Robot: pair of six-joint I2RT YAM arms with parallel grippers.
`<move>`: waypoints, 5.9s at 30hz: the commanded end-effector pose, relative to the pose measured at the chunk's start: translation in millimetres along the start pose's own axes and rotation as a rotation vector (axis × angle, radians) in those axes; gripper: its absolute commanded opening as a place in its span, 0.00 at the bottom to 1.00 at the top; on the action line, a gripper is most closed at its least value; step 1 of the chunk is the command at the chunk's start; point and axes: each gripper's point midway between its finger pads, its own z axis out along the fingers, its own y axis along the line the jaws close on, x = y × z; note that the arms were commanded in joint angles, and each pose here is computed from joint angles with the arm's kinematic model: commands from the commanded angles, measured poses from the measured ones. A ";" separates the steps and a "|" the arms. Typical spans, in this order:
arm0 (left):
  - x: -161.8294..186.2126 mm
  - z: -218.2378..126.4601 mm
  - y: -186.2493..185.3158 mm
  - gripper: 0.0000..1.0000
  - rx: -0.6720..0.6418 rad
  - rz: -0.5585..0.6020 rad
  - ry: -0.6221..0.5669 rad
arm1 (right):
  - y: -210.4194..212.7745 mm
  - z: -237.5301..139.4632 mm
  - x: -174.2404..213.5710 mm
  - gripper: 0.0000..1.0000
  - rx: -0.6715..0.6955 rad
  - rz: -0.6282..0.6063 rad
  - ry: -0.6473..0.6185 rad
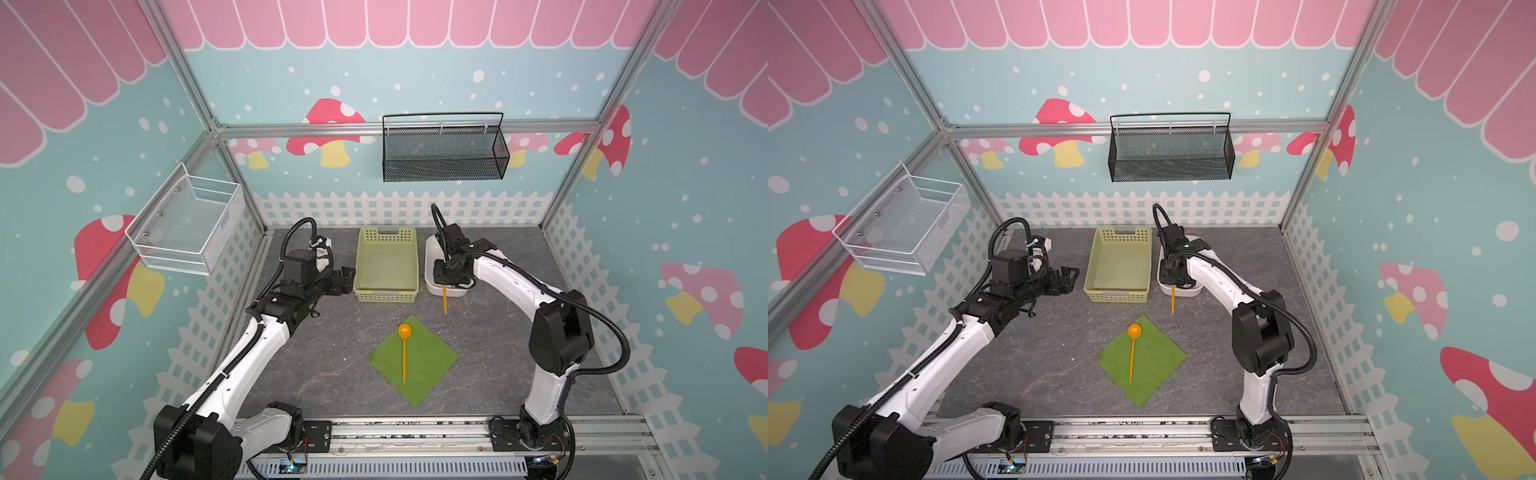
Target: Place the utensils on the paper napkin and roll it up
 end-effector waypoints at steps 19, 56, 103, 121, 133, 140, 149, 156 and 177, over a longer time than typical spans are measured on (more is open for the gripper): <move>-5.9 -22.5 -11.5 0.90 -0.018 0.052 -0.025 | 28.0 -10.5 110.7 0.09 -0.129 0.064 0.055; 6.4 -47.9 3.3 0.93 -0.072 0.057 -0.052 | 64.0 26.1 175.3 0.08 -0.188 0.056 0.191; 5.0 -50.3 13.0 0.94 -0.081 0.010 -0.058 | 77.6 46.2 191.3 0.09 -0.197 0.024 0.267; 4.2 -50.9 13.1 0.94 -0.074 0.007 -0.063 | 80.6 44.7 189.9 0.08 -0.203 0.023 0.259; 5.0 -50.7 12.8 0.94 -0.072 0.007 -0.061 | 83.9 43.6 188.5 0.06 -0.210 0.022 0.256; 5.3 -49.9 13.3 0.94 -0.074 0.006 -0.059 | 83.1 46.8 191.4 0.08 -0.206 0.024 0.265; 5.5 -49.6 13.6 0.94 -0.075 0.006 -0.058 | 85.4 50.5 195.7 0.09 -0.215 0.034 0.279; 6.2 -49.3 13.7 0.94 -0.075 0.005 -0.056 | 86.9 51.5 196.6 0.10 -0.224 0.050 0.282; 6.5 -48.5 13.7 0.94 -0.074 0.004 -0.054 | 85.1 41.1 202.6 0.20 -0.236 0.053 0.299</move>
